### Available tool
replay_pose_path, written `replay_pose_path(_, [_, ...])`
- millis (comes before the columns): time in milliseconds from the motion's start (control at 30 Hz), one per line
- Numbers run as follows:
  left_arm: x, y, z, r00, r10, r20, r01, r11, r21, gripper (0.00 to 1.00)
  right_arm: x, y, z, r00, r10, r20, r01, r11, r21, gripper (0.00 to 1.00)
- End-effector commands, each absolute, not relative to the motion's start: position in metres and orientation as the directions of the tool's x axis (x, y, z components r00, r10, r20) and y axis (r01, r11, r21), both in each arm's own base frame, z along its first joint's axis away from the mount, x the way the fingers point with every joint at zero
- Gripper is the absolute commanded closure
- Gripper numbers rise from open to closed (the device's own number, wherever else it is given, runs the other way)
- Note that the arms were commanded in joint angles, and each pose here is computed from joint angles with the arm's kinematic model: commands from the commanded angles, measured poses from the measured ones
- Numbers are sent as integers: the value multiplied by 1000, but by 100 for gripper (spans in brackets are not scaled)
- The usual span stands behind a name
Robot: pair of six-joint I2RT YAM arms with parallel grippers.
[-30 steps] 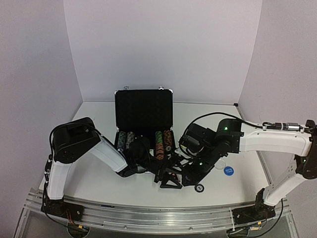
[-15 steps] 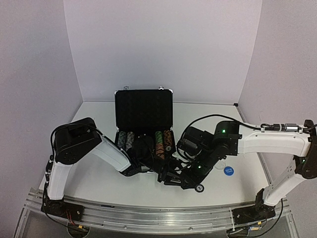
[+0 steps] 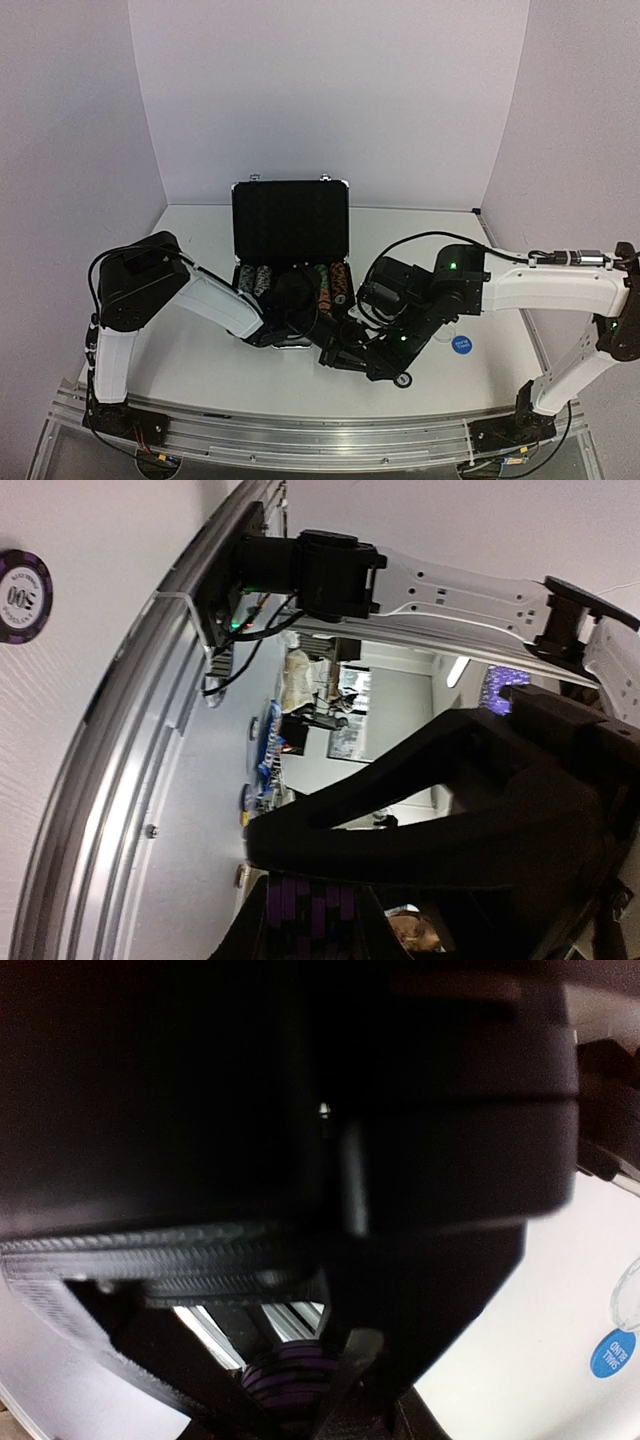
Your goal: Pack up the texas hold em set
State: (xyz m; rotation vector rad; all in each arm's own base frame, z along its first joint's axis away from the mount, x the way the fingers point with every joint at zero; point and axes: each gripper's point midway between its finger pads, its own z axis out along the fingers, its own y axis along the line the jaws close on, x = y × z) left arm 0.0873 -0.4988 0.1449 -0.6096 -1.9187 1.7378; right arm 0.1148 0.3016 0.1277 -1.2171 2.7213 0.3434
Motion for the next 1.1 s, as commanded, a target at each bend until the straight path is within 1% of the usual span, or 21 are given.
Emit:
replay_pose_path(0, [77,-509,184,-732,640,-234,273,-39,-961,100,123,311,163,-672,-666,-323,-736,648,195,19])
replay_pose_path(33, [80,-510,179,-733,636,-241,309,-5,-951,100,119,312,170,-670,-662,-335,-739,637,219,9])
replay_pose_path(67, [86,-512,177,-736,619,-275,362,17,-932,100,116,311,178,-668,-657,-350,-742,628,236,7])
replay_pose_path(100, [93,-513,178,-733,604,-311,413,33,-910,100,114,311,184,-665,-652,-365,-745,618,252,5])
replay_pose_path(133, [100,-514,182,-719,587,-372,476,26,-879,100,111,309,190,-662,-648,-377,-747,610,264,5])
replay_pose_path(233, [122,-510,183,-668,554,-496,638,83,-765,100,103,302,210,-659,-622,-424,-750,586,307,3])
replay_pose_path(267, [137,-506,181,-629,538,-561,719,127,-684,100,102,298,217,-660,-607,-442,-748,586,313,3])
replay_pose_path(300, [146,-500,180,-596,537,-597,767,163,-620,100,103,293,224,-663,-587,-465,-743,592,313,3])
replay_pose_path(367, [158,-487,178,-456,551,-699,880,161,-447,100,105,282,234,-675,-541,-502,-725,615,311,2])
replay_pose_path(433, [169,-471,185,-311,565,-764,949,138,-284,100,116,270,242,-692,-473,-546,-683,675,281,2])
replay_pose_path(467, [177,-462,188,-261,579,-772,965,128,-230,100,124,264,245,-696,-441,-567,-658,708,257,2])
replay_pose_path(600, [225,-436,218,-193,603,-774,981,139,-137,100,155,243,244,-711,-331,-620,-523,839,152,2])
replay_pose_path(700, [238,-424,233,-71,650,-757,995,104,-4,100,177,233,238,-715,-279,-640,-418,905,72,2])
replay_pose_path(800, [253,-409,252,53,695,-717,985,82,152,100,207,218,231,-725,-181,-665,-251,968,10,2])
replay_pose_path(900, [268,-378,258,160,720,-675,963,35,266,100,236,198,217,-749,-47,-661,-60,998,-2,2])
replay_pose_path(1000, [277,-339,250,177,750,-637,958,17,286,100,258,179,198,-767,82,-636,112,994,-7,2])
replay_pose_path(1067, [277,-315,233,177,772,-611,961,-3,275,100,265,175,189,-764,124,-633,174,985,-16,2])
